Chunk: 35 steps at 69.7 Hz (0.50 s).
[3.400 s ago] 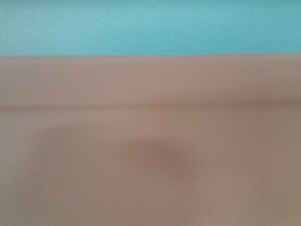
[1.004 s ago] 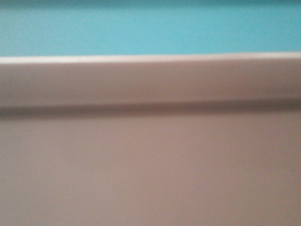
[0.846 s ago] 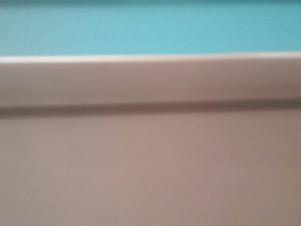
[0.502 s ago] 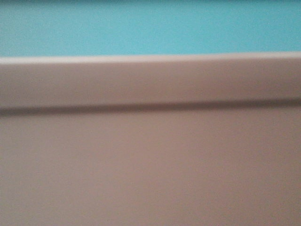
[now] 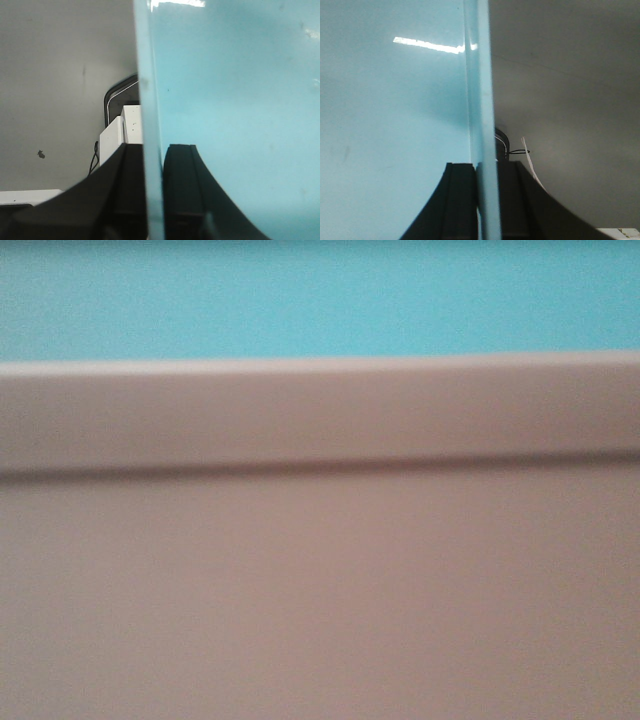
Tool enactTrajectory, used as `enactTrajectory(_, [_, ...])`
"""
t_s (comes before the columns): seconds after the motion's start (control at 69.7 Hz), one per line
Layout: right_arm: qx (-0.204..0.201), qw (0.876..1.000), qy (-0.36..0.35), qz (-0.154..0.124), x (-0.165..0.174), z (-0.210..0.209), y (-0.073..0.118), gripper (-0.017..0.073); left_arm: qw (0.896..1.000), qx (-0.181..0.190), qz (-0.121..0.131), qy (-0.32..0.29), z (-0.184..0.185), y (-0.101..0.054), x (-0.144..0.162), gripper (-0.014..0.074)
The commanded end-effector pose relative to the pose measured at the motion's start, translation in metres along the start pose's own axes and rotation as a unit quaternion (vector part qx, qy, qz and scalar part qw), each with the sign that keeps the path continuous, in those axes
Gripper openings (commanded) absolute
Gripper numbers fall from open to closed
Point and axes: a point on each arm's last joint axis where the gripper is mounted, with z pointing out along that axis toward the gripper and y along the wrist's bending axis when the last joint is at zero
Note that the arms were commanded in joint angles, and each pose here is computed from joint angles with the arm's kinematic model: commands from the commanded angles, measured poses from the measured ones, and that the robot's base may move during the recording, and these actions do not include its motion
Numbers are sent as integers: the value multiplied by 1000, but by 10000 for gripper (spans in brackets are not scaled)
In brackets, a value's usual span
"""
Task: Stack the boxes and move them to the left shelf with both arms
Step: 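Keep gripping both bin rims while the base approaches the shelf, then carry the stacked bins with both grippers up to the shelf rack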
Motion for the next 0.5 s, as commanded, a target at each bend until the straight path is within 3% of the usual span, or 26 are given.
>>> enactTrajectory(0.0, [-21,1000,-1,7,2,-19,-2,53,998,46,-5,41,-21,-6,15,-6])
enactTrajectory(0.488, [-21,1000,-1,7,2,-19,-2,53,998,46,-5,42,-21,-6,15,-6])
